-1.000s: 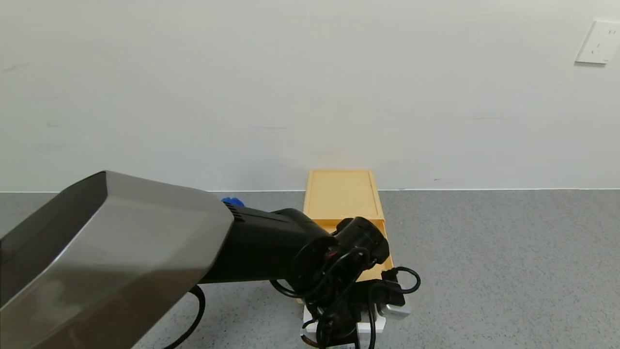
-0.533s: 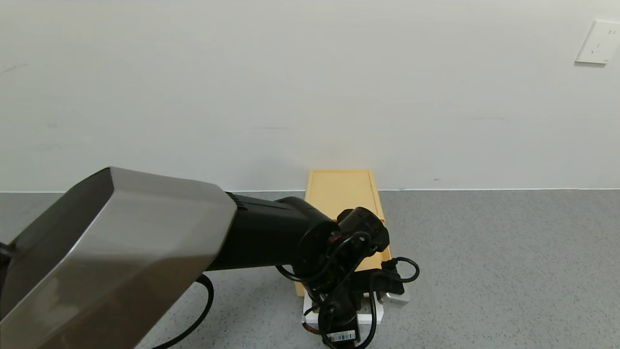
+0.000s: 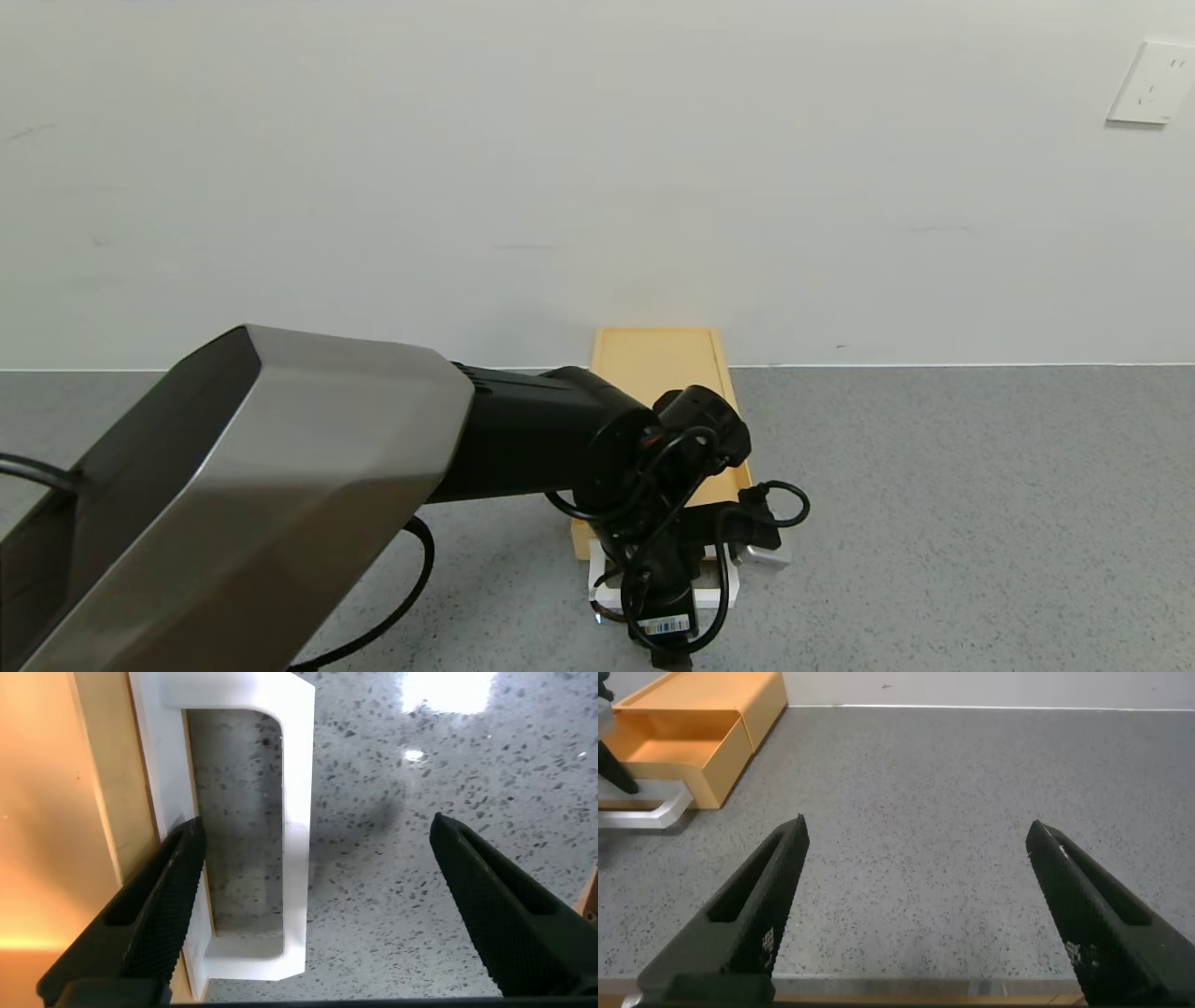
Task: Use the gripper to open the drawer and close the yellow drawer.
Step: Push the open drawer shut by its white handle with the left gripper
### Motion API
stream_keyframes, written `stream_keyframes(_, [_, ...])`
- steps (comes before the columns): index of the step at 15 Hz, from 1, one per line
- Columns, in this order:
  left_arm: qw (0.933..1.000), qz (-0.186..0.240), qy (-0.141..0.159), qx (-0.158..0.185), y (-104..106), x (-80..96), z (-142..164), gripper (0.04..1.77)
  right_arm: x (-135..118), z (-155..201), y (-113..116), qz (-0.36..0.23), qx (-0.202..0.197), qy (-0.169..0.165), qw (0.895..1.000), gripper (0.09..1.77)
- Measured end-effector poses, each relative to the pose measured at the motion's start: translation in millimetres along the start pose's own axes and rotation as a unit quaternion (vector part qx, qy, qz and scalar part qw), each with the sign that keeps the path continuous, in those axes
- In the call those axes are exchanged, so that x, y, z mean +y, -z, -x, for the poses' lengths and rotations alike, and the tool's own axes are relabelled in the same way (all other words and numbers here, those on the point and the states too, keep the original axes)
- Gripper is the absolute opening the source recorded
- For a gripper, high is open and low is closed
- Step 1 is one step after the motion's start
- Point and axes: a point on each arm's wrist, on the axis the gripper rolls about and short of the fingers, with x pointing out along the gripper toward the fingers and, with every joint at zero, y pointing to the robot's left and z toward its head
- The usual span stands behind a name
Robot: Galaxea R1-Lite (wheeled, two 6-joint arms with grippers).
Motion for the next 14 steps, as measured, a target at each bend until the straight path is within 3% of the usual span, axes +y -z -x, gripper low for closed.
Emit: stream_keyframes(14, [0.9998, 0.006, -0.021, -0.006, -3.7, 36.9, -2.4, 1.74, 0.0, 0.0, 0.0, 0.0, 0.0, 0.0, 1.0, 1.71])
